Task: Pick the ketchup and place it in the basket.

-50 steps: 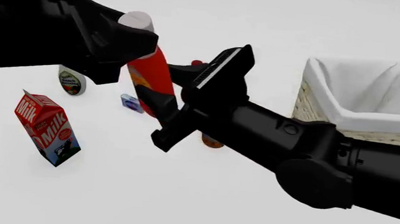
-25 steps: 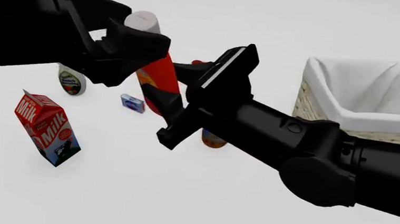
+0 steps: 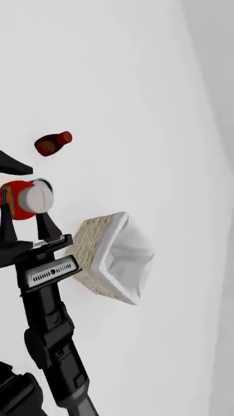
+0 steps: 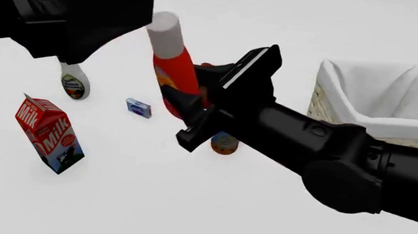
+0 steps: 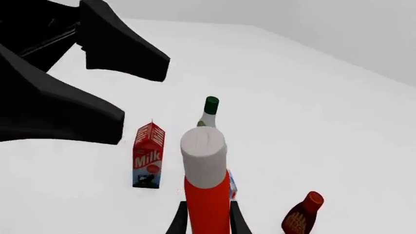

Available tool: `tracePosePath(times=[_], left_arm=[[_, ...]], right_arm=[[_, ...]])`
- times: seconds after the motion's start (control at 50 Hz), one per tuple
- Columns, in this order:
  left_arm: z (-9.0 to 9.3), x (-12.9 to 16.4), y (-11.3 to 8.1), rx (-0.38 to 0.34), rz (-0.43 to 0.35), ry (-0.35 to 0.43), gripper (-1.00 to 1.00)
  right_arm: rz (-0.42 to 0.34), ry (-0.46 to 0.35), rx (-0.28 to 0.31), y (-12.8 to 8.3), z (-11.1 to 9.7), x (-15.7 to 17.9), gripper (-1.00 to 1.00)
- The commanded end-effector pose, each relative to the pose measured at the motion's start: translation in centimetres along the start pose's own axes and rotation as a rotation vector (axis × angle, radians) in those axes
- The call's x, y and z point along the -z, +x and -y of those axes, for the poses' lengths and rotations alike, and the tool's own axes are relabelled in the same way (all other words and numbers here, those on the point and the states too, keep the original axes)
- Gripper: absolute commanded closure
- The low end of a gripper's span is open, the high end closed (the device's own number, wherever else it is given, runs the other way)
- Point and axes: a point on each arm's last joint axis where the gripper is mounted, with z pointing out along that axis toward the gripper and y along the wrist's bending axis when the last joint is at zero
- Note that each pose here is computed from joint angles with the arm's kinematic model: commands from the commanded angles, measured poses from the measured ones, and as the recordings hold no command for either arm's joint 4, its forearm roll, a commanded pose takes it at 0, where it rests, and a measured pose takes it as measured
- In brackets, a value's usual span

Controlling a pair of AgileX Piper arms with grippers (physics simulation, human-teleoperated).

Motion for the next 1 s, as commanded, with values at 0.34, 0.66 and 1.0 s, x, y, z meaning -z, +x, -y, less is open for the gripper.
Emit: tracePosePath(times=[0.34, 0.66, 1.0], left_arm=[[-1.7, 6.2, 1.3, -0.005, 0.162, -0.179, -1.0], [-2.7, 8.2, 5.6, 0.017, 0.197, -0.378, -1.0], [-4.2, 7.8, 8.3, 0.093, 0.2, -0.539, -1.0]], right_arm=[[0.005, 0.116, -0.05, 0.2, 3.2, 2.9, 1.0], [0.007, 0.213, -0.058, -0.4, 5.6, 5.0, 1.0], [0.002, 0.346, -0.076, -0.3, 8.3, 7.9, 1.0]])
